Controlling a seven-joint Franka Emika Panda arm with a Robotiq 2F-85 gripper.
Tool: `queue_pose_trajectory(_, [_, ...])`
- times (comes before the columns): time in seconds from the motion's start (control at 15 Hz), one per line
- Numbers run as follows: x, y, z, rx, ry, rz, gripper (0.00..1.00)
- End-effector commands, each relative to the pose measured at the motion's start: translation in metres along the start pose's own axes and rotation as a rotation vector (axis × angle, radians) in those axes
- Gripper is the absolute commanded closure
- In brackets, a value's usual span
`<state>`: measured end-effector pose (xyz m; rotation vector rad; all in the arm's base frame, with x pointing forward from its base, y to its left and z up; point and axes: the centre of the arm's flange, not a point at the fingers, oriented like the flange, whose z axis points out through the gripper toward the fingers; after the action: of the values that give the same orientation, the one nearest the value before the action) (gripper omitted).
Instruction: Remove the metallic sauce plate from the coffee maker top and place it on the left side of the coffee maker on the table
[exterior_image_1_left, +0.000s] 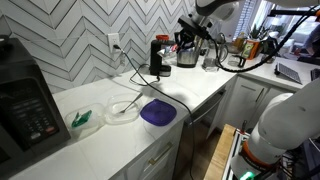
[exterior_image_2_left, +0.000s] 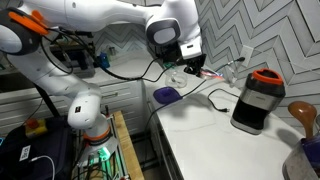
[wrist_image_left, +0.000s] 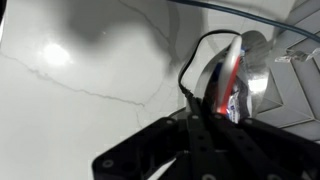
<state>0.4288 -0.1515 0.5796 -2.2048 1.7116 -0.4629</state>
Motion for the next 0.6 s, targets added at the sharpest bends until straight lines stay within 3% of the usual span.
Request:
queue_pose_trajectory(0.0, [0.005,0.024,0.023,0.007,0.005,-0.202,0.99])
queue_pose_trajectory(0.33, [0.025,0.071,0.074,0.061,-0.07,-0.441,0.99])
queue_pose_trajectory(0.47, [0.031,0.083,0.087,0.075,-0.123,-0.487,0.99])
queue_pose_trajectory(0.53, [0.023,0.07,0.075,0.036,-0.083,-0.441,0.97])
